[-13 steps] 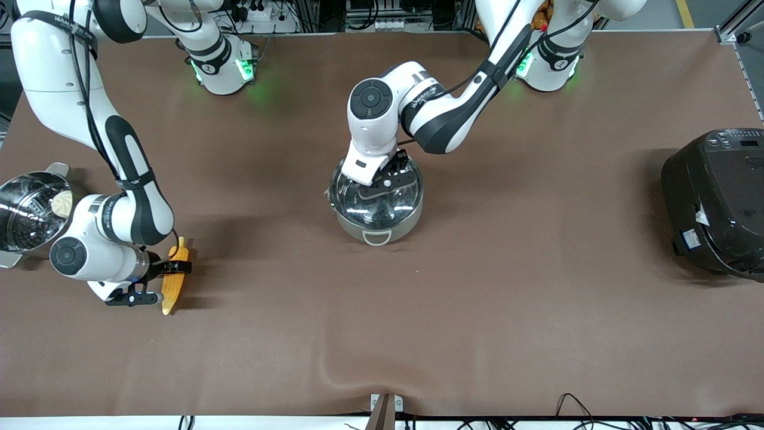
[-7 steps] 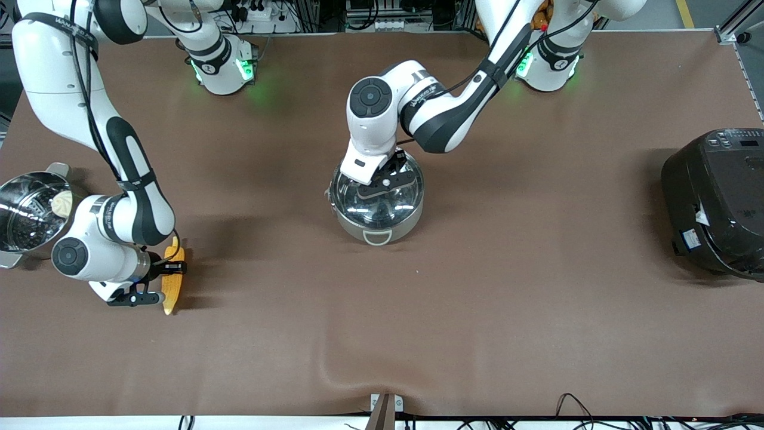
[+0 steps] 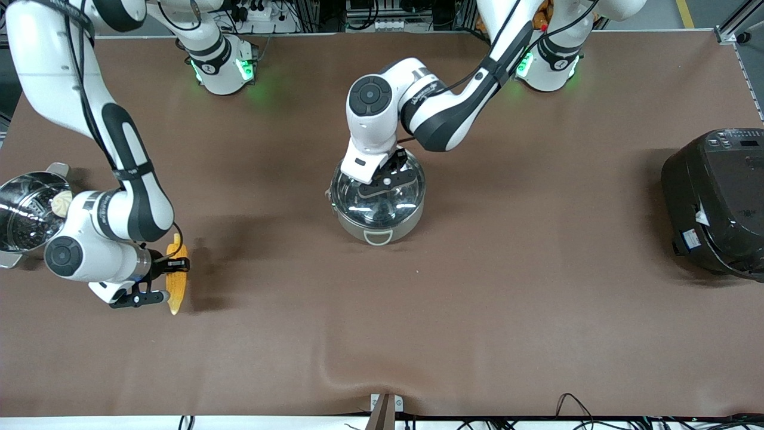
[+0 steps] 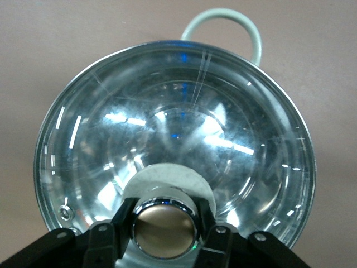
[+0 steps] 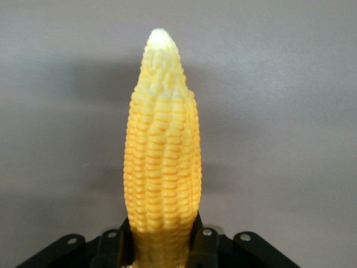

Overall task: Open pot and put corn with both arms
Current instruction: 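Lift the glass lid off with the left gripper while the right gripper lifts the corn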

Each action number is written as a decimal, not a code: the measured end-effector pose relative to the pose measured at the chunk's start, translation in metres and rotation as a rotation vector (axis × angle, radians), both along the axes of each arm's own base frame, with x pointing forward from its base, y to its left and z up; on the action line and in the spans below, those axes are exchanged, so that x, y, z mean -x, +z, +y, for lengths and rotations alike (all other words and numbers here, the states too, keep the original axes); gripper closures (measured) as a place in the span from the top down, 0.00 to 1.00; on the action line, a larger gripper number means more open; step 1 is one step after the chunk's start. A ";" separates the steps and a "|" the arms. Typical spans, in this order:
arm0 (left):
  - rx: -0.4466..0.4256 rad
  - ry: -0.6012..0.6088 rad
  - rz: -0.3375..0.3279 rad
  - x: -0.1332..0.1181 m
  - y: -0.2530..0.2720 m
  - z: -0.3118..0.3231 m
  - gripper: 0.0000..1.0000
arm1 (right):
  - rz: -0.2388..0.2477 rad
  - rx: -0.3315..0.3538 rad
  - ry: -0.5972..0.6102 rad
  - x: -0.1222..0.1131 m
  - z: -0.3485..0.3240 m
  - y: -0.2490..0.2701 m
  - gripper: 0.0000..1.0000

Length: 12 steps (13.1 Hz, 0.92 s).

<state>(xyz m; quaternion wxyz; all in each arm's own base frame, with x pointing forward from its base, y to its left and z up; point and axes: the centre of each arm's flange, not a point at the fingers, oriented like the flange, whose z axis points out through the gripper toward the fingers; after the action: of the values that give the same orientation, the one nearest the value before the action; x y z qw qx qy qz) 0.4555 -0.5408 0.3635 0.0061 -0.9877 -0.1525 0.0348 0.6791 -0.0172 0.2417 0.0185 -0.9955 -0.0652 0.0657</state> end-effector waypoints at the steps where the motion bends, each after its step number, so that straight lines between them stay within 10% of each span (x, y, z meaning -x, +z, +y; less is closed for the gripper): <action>1: -0.007 0.006 -0.002 -0.002 0.016 0.006 0.51 | 0.002 -0.006 0.010 0.001 0.007 0.012 0.37; 12: -0.020 0.041 -0.047 -0.088 0.119 0.227 0.51 | 0.034 -0.111 0.086 0.028 0.166 0.089 0.37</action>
<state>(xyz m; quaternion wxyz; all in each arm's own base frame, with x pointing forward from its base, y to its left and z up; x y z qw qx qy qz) 0.5436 -0.3139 0.4824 0.0115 -0.9848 -0.1732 0.0102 0.6510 0.1487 0.3305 0.0720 -0.9880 -0.1112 0.0794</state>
